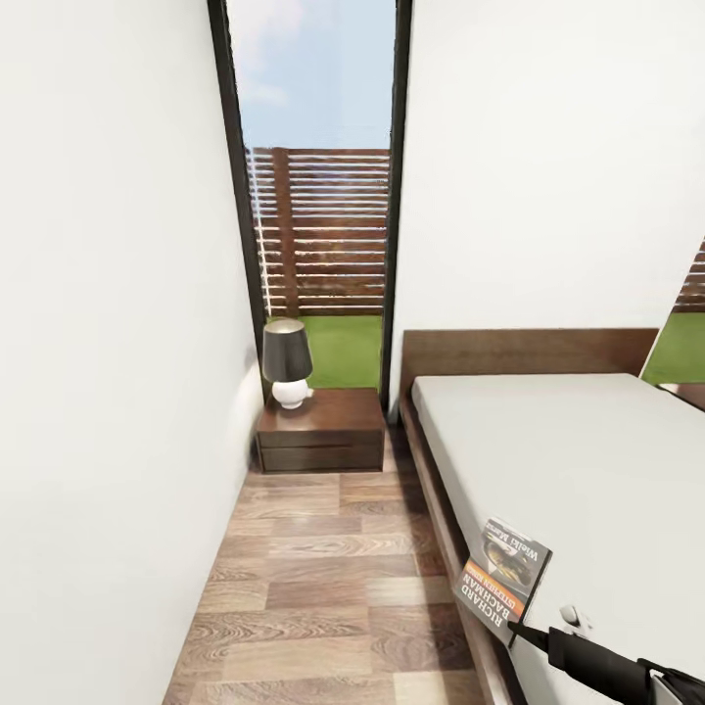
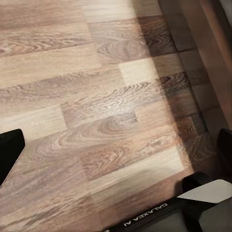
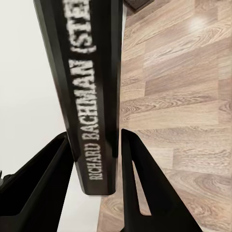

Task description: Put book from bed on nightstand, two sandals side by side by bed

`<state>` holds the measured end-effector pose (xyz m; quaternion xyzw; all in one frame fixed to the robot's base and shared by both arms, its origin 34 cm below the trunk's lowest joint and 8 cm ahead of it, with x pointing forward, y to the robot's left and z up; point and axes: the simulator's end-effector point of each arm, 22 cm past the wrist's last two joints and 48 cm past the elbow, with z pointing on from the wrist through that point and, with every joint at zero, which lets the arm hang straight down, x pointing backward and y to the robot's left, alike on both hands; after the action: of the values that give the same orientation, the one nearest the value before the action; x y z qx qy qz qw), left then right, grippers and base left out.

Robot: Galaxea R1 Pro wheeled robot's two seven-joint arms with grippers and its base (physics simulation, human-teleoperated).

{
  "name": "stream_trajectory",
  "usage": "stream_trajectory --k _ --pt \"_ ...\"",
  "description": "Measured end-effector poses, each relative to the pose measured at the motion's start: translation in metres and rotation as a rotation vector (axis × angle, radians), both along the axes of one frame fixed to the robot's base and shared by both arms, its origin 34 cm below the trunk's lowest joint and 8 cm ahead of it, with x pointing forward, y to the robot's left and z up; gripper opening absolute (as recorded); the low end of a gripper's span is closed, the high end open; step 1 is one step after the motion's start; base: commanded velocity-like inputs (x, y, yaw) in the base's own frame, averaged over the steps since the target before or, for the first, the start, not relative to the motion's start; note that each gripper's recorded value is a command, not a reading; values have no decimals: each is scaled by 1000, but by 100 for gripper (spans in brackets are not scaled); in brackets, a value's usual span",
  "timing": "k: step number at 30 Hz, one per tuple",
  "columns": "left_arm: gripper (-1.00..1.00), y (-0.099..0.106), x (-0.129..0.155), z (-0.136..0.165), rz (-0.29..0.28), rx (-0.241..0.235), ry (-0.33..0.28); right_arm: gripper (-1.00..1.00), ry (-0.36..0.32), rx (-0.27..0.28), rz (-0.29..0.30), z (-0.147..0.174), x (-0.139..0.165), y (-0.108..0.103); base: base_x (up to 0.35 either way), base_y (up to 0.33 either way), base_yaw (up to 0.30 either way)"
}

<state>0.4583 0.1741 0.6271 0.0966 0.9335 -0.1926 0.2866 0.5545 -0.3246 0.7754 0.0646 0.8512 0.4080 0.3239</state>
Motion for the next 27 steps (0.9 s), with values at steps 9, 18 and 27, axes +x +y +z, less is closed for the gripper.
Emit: stream_trajectory --k 9,18,27 --pt "100 0 0 0 0 0 0 -100 0 0 0 0 0 0 65 0 0" --pt "100 0 0 0 0 0 0 -100 -1 -1 0 0 0 0 298 0 0" --pt "100 0 0 0 0 0 0 -100 1 -2 0 -1 -1 0 322 0 0"
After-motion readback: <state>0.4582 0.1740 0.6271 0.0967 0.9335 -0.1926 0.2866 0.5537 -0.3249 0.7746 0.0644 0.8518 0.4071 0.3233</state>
